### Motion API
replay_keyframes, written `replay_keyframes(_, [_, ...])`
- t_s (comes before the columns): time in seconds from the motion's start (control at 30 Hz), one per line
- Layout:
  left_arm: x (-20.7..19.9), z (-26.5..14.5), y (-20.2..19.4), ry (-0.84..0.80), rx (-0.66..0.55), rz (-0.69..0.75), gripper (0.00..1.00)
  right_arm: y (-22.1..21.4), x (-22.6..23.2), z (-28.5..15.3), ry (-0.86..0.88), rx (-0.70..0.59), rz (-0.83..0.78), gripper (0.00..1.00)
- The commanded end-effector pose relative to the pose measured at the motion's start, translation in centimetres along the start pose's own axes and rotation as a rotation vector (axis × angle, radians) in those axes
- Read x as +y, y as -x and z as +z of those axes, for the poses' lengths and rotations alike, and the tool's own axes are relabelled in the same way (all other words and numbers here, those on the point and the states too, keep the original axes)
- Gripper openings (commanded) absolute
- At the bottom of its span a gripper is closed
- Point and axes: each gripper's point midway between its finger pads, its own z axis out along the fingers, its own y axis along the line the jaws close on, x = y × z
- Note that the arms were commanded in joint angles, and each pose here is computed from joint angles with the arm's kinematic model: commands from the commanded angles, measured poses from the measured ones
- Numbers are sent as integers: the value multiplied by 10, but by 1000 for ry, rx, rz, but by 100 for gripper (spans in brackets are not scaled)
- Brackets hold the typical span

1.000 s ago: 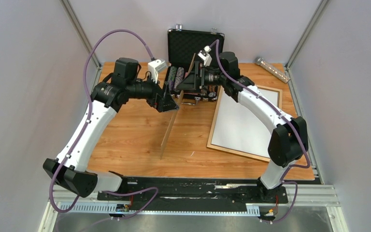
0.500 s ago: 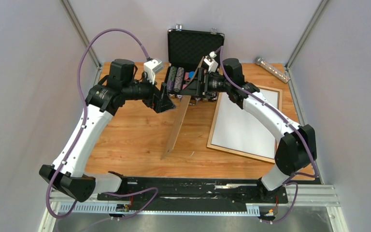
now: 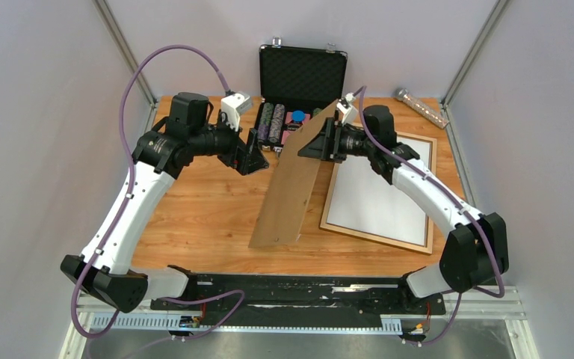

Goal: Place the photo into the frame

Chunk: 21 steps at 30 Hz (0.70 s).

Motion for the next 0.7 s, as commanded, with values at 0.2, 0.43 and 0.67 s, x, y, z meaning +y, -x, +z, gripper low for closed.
replay_keyframes(0.2, [-5, -13, 15, 16, -54, 58, 100, 16, -27, -28, -29, -130, -22, 62])
replay_keyframes(0.43, [-5, -14, 12, 24, -57, 61, 100, 15, -53, -39, -61, -181, -13, 50])
replay_keyframes(0.67, [-4, -17, 11, 35, -63, 68, 100, 21, -69, -50, -103, -230, -1, 43])
